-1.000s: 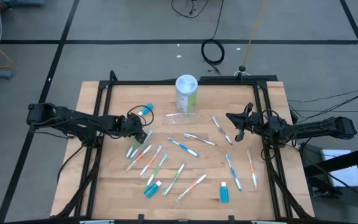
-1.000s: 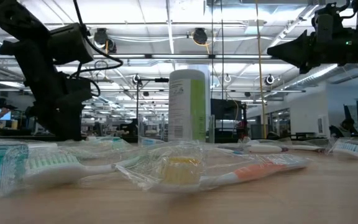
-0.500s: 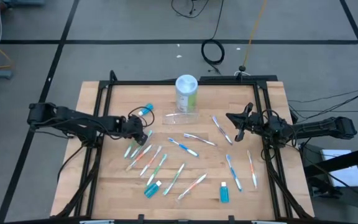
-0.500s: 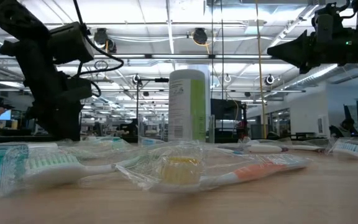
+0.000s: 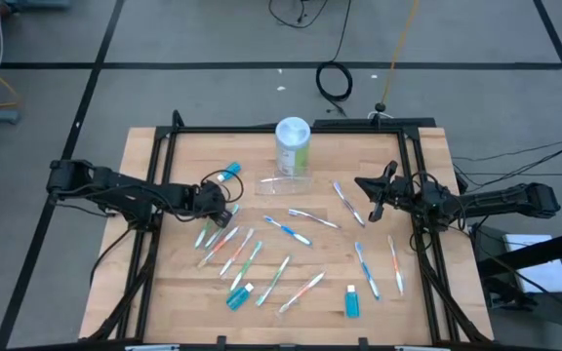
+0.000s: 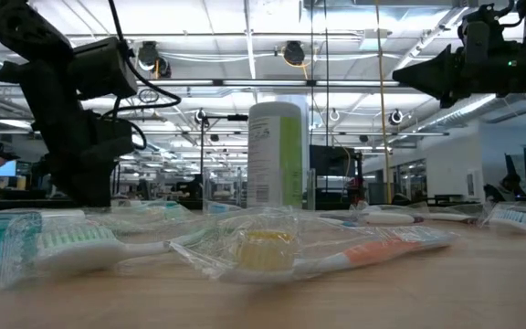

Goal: Pick & Place toothbrushing station
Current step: Put the green toothbrush into the transparent organizer

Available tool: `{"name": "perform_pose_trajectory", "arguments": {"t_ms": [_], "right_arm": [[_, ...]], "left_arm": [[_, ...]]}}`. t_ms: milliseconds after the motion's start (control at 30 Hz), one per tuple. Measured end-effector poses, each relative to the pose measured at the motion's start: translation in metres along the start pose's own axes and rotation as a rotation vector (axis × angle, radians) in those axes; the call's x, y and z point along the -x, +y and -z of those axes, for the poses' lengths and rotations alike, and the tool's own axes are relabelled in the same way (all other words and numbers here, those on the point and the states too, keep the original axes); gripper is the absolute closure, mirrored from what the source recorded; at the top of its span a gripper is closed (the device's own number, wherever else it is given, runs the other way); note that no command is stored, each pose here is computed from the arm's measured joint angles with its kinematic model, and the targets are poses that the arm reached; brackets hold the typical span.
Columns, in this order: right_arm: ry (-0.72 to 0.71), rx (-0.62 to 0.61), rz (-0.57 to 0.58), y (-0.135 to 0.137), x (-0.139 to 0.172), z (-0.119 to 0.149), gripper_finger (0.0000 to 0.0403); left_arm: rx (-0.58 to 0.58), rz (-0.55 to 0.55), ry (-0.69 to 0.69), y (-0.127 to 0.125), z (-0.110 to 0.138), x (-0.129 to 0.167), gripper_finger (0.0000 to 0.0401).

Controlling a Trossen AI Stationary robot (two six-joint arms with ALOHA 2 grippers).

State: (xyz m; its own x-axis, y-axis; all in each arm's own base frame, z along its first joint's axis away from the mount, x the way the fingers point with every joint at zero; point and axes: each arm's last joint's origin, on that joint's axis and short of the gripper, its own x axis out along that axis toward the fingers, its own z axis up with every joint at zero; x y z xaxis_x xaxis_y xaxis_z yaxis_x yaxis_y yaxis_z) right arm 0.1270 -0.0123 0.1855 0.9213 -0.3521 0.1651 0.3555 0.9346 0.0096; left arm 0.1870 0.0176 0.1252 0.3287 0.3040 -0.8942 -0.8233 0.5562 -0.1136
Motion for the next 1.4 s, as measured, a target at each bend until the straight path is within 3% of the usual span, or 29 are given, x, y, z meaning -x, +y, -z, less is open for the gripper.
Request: {"name": "perform_pose_trajectory", "arguments": {"t_ms": [233, 533, 733, 1133, 1400], "right_arm": [[0.001, 0.001, 0.000, 0.000, 0.000, 0.000, 0.0399], [0.001, -0.003, 0.000, 0.000, 0.000, 0.000, 0.0399], [0.001, -0.003, 0.000, 0.000, 0.000, 0.000, 0.0399], [-0.001, -0.004, 0.000, 0.000, 0.000, 0.000, 0.0399], [-0.001, -0.004, 0.000, 0.000, 0.000, 0.000, 0.0399]], "left_arm": [[0.112, -0.006, -0.013, 0.000, 0.000, -0.001, 0.0366], [0.139, 0.000, -0.090, -0.002, -0.005, 0.000, 0.0371], [0.108, 0.106, -0.182, -0.011, -0.014, 0.006, 0.0371], [-0.099, 0.093, -0.682, -0.034, -0.076, 0.068, 0.0371], [-0.143, 0.155, -1.095, -0.054, -0.109, 0.105, 0.0371]]}}
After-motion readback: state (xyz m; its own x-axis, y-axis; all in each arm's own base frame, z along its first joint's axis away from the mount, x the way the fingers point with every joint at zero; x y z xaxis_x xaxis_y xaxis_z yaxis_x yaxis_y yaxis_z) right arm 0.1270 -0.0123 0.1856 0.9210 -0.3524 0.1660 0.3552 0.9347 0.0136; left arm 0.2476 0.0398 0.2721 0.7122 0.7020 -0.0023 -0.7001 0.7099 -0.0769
